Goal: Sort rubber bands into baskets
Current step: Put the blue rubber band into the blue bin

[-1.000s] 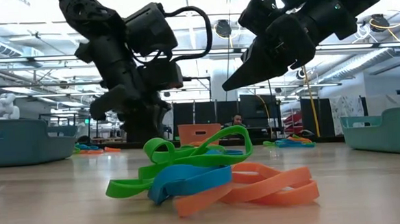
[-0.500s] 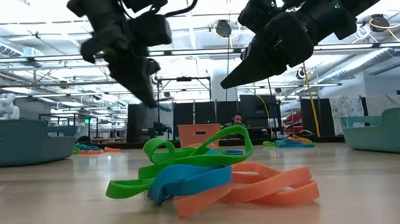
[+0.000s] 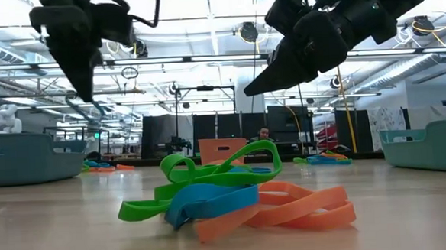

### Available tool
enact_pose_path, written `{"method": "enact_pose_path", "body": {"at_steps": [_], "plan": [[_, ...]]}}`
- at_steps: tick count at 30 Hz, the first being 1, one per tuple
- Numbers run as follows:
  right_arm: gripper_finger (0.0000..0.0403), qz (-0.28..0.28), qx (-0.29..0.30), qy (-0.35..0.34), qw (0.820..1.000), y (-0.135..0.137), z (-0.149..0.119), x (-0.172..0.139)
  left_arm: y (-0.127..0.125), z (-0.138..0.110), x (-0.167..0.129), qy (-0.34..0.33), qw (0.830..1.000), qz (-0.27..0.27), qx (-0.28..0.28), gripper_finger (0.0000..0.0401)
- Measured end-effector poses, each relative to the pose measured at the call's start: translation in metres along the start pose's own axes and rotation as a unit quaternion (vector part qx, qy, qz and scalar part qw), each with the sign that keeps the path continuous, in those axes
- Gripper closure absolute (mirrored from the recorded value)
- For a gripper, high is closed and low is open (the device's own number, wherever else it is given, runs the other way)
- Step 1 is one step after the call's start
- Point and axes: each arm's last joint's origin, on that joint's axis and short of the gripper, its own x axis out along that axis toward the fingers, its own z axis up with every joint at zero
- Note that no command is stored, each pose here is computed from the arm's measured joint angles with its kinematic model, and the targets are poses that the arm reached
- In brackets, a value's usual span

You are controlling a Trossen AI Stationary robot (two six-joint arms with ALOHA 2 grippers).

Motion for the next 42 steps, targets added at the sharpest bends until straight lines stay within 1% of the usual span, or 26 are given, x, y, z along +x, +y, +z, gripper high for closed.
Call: {"method": "enact_pose_path", "body": {"at_steps": [3, 6, 10, 13, 18, 23, 29, 42], "plan": [[0.0385, -0.001, -0.002, -0.017, 1.000, 0.000, 0.003, 0.000, 0.000, -0.005, 0.000, -0.002, 0.999, 0.015, -0.032, 0.0399], [0.0385, -0.003, -0.007, -0.040, 0.999, -0.001, 0.008, 0.000, -0.001, -0.013, 0.005, 0.015, 0.998, 0.024, -0.063, 0.0399], [0.0385, -0.006, -0.015, -0.059, 0.998, -0.002, 0.012, -0.001, 0.000, -0.030, 0.017, 0.063, 0.992, 0.053, -0.096, 0.0399], [0.0385, -0.010, -0.017, -0.068, 0.997, -0.004, 0.013, 0.000, 0.001, -0.038, 0.026, 0.080, 0.989, 0.063, -0.105, 0.0399], [0.0385, -0.021, -0.011, -0.080, 0.997, -0.012, 0.015, 0.000, 0.005, -0.047, 0.038, 0.100, 0.987, 0.073, -0.101, 0.0399], [0.0385, -0.029, -0.006, -0.081, 0.996, -0.017, 0.015, 0.000, 0.004, -0.047, 0.045, 0.091, 0.990, 0.057, -0.090, 0.0390], [0.0385, -0.032, -0.005, -0.081, 0.996, -0.019, 0.015, 0.000, 0.001, -0.044, 0.046, 0.084, 0.993, 0.034, -0.069, 0.0381], [0.0385, -0.031, -0.005, -0.080, 0.996, -0.019, 0.015, 0.000, 0.001, -0.045, 0.046, 0.097, 0.993, 0.023, -0.070, 0.0378]]}}
